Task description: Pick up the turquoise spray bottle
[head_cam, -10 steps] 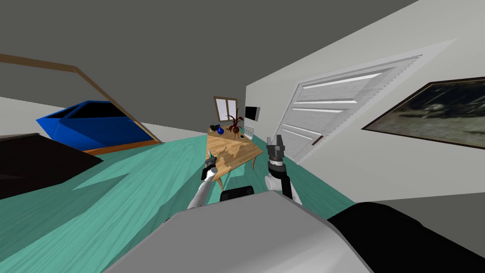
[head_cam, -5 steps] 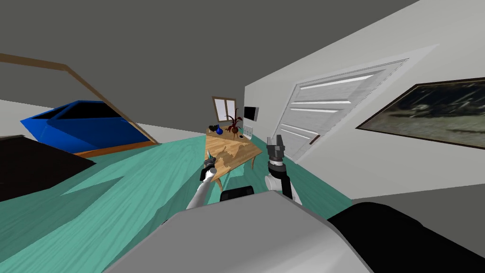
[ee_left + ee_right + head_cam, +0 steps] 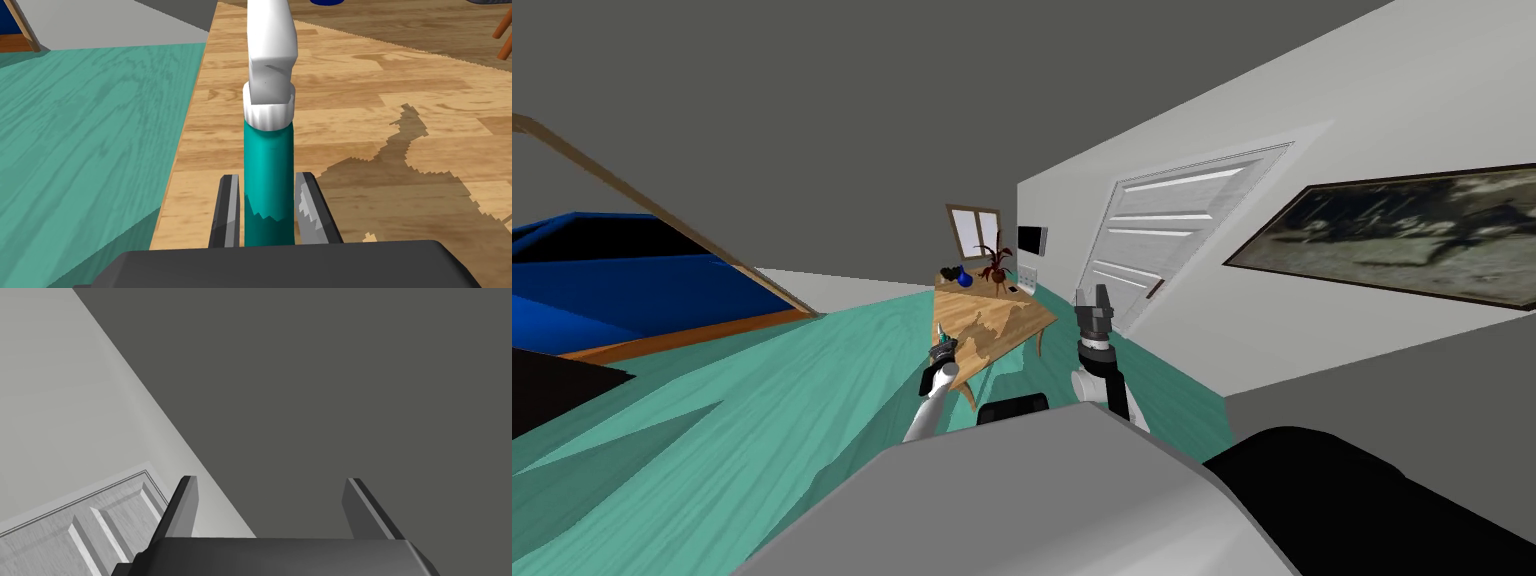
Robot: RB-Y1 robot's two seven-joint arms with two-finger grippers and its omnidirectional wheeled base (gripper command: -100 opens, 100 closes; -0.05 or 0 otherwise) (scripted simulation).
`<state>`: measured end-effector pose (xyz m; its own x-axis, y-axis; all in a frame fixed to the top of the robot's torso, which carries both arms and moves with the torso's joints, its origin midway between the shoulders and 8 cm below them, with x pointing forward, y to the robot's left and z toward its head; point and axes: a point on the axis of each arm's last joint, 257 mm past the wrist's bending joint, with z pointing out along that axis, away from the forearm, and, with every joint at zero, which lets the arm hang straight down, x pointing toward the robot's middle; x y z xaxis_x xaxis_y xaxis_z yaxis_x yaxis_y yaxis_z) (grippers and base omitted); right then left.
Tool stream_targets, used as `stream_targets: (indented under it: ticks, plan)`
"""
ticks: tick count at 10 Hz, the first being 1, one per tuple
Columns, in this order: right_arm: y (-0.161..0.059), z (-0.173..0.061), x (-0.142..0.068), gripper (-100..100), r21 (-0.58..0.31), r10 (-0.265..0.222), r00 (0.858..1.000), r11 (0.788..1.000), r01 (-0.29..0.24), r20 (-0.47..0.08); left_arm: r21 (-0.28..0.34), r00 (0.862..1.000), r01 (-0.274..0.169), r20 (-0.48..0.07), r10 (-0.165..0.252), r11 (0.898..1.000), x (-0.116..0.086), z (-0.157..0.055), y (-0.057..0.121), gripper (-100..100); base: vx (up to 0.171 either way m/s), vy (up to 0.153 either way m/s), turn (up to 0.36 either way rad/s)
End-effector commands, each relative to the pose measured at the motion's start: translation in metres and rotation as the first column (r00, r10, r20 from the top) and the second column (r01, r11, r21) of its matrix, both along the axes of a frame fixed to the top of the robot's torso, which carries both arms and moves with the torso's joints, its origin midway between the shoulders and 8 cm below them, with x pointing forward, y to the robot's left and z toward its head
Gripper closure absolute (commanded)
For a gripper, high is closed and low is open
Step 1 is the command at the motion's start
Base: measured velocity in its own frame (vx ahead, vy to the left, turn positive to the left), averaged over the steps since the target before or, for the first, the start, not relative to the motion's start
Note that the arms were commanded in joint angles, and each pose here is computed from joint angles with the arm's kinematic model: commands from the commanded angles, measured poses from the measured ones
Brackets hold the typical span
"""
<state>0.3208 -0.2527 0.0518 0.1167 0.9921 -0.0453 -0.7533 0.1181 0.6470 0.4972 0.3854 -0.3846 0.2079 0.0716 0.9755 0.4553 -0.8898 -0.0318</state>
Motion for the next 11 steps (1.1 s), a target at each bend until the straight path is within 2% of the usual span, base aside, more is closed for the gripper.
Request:
stream_targets:
  ticks: [1, 3, 4, 5, 6, 7, 8, 9, 10, 11]
  plan:
    - [0.0, 0.0, 0.0, 0, 0.0, 0.0, 1.0, 1.0, 0.0, 0.0, -0.005, 0.999, -0.039, -0.005, 0.039, 0.999, -0.02, -0.002, 0.029, 100, 0.013, -0.056, -0.253]
    - [0.0, 0.0, 0.0, 0, 0.0, 0.0, 1.0, 1.0, 0.0, 0.0, -0.001, 0.996, -0.09, -0.009, 0.09, 0.996, -0.05, -0.003, 0.064, 100, 0.008, -0.066, -0.277]
    - [0.0, 0.0, 0.0, 0, 0.0, 0.0, 1.0, 1.0, 0.0, 0.0, -0.001, 0.996, -0.09, -0.007, 0.09, 0.996, -0.05, -0.002, 0.064, 100, 0.002, -0.045, -0.069]
    - [0.0, 0.0, 0.0, 0, 0.0, 0.0, 1.0, 1.0, 0.0, 0.0, 0.001, 0.993, -0.114, -0.016, 0.114, 0.993, -0.067, -0.004, 0.08, 100, 0.014, -0.044, -0.169]
    - [0.0, 0.0, 0.0, 0, 0.0, 0.0, 1.0, 1.0, 0.0, 0.0, 0.003, 0.994, -0.113, -0.007, 0.113, 0.994, -0.065, 0.0, 0.081, 100, 0.012, -0.026, -0.089]
    - [0.0, 0.0, 0.0, 0, 0.0, 0.0, 1.0, 1.0, 0.0, 0.0, 0.007, 0.991, -0.136, -0.01, 0.136, 0.991, -0.081, 0.001, 0.097, 100, 0.013, -0.033, -0.154]
    - [0.0, 0.0, 0.0, 0, 0.0, 0.0, 1.0, 1.0, 0.0, 0.0, 0.008, 0.991, -0.135, -0.007, 0.135, 0.991, -0.08, 0.003, 0.097, 100, 0.011, -0.024, -0.095]
    - [0.0, 0.0, 0.0, 0, 0.0, 0.0, 1.0, 1.0, 0.0, 0.0, 0.014, 0.988, -0.156, -0.006, 0.156, 0.988, -0.096, 0.006, 0.112, 100, 0.013, -0.031, -0.234]
    - [0.0, 0.0, 0.0, 0, 0.0, 0.0, 1.0, 1.0, 0.0, 0.0, 0.011, 0.989, -0.148, -0.007, 0.148, 0.989, -0.088, 0.003, 0.105, 100, 0.006, -0.01, -0.047]
    - [0.0, 0.0, 0.0, 0, 0.0, 0.0, 1.0, 1.0, 0.0, 0.0, 0.011, 0.989, -0.149, -0.006, 0.149, 0.989, -0.088, 0.004, 0.106, 0, 0.0, 0.0, 0.0]
